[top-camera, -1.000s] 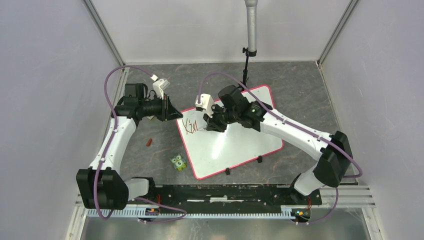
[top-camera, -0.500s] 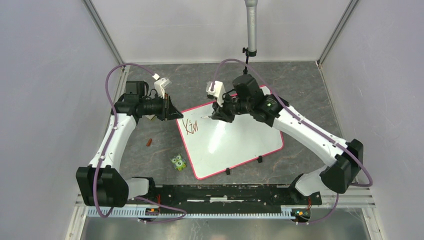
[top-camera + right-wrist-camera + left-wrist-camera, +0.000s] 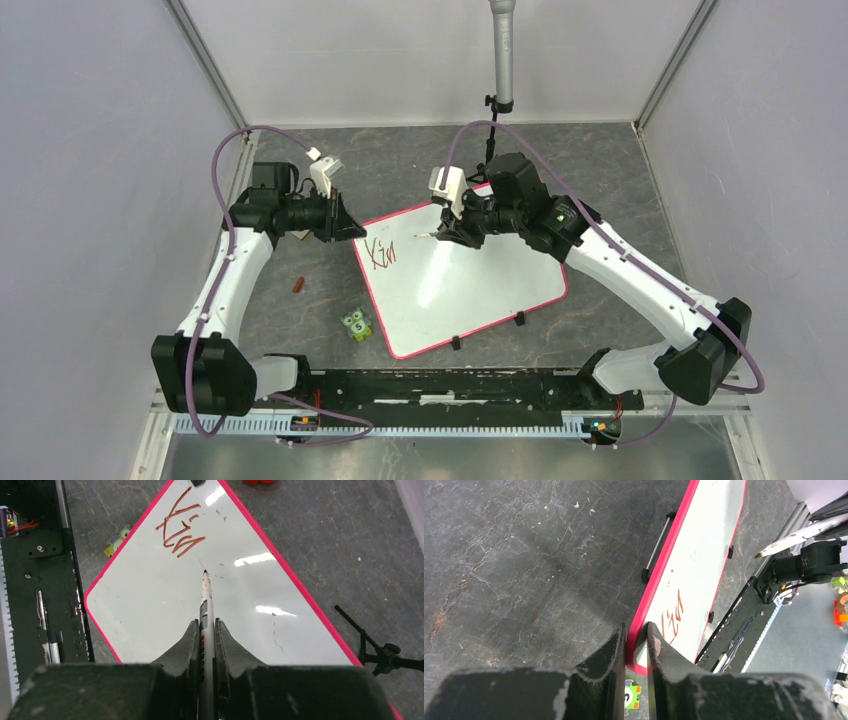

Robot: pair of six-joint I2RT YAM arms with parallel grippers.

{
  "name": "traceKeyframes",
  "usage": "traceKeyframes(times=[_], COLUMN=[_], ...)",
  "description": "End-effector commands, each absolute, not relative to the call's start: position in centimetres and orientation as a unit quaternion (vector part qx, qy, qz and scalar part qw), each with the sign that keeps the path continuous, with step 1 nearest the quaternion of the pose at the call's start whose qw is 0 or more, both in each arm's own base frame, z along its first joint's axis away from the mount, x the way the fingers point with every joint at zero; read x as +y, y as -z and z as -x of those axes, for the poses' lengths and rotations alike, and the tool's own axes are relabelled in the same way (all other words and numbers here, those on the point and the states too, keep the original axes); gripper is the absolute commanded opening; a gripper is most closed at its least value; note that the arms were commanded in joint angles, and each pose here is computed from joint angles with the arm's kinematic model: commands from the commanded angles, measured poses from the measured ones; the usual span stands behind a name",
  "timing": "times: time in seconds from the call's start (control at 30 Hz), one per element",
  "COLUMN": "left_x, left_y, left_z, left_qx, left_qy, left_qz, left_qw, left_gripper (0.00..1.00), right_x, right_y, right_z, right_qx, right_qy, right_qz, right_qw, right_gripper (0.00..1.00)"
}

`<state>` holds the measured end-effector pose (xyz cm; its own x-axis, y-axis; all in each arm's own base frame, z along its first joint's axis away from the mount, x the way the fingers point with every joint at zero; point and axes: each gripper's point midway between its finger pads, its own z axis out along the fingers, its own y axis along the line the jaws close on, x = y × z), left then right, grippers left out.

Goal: Write a sentence on the whiteboard

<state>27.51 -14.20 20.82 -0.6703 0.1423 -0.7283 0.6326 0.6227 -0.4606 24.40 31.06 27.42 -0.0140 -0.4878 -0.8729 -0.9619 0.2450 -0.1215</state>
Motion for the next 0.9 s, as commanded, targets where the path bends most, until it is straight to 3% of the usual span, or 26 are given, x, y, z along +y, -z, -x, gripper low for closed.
traceKeyframes(times=[0.0, 0.87], left_x=[-14.4, -14.8], left_y=[-20.2, -20.0], left_z=[-26.2, -25.7], left_qx=[0.848, 0.848], left_qy=[0.346, 0.351], left_qz=[-0.248, -0.251], left_qw=[0.317, 0.308], left_gripper=[0.02, 0.02], right_x=[31.4, 35.0], right_y=[-27.2, -26.6], right_z=[-24.9, -24.7], right_qx=[0.664, 0.660], right_qy=[-0.274, -0.250], right_qz=[0.534, 0.546], right_qw=[0.447, 0.452], right_gripper=[0.00, 0.00])
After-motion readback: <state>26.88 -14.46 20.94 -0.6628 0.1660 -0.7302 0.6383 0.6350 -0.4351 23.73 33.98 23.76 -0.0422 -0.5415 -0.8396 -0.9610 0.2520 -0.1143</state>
